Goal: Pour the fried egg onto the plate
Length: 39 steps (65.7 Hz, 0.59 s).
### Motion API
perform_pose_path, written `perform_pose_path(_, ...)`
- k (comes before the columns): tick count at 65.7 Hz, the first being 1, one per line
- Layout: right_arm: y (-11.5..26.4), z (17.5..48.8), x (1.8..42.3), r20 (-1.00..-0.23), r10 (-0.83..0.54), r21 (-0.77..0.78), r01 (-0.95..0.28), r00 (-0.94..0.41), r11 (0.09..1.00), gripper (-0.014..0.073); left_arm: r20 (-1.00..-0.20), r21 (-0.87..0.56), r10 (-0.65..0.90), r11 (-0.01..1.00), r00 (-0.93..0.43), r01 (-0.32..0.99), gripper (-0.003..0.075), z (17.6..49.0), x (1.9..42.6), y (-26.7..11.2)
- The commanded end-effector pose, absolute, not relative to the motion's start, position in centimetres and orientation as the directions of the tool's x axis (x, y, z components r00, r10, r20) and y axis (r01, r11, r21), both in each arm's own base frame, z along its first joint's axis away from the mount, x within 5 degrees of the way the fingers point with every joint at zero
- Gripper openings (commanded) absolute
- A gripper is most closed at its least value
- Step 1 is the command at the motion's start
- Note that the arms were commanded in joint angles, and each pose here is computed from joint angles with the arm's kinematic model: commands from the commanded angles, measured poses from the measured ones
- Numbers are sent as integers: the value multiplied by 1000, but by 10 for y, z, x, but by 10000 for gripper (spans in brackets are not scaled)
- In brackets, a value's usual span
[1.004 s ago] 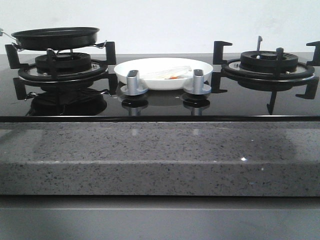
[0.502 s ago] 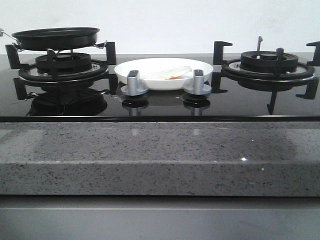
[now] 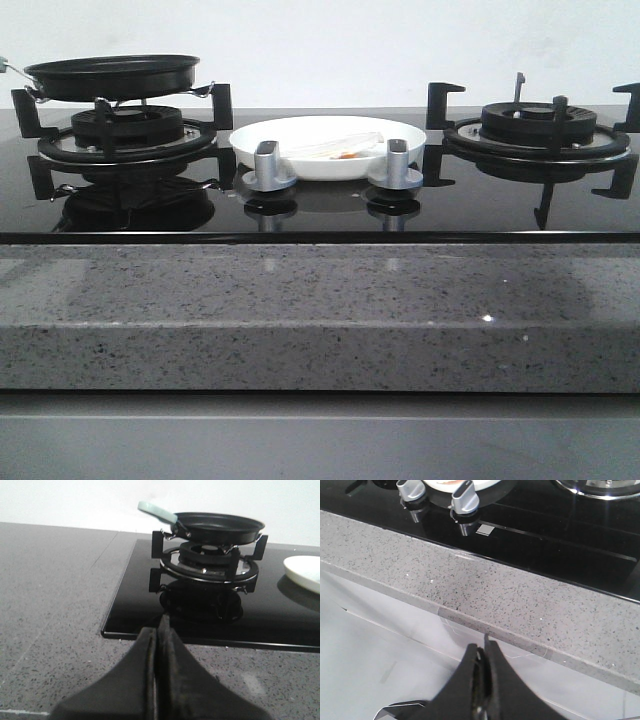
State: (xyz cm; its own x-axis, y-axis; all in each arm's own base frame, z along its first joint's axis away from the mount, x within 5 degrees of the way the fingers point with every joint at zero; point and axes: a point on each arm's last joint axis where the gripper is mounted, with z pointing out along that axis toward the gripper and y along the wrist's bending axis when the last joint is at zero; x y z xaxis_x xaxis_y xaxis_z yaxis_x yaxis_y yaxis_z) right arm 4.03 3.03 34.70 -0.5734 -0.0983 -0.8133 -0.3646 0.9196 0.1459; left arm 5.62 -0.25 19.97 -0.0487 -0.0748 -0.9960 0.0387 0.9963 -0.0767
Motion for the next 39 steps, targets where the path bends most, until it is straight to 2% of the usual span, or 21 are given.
perform_pose_path(1,31,357,43,-850,-78,139,-364,-521,921,-68,-991,-93,-98,994,91,55,-20,211,55,-3)
perform_pose_path(11,31,357,43,-849,-78,139,-365,-522,921,-68,-983,-93,-101,994,151,59,-20,216,54,-2)
perform_pose_path(39,31,357,43,-849,-78,139,-365,-522,921,-68,-983,-93,-101,994,151,59,-20,216,54,-2)
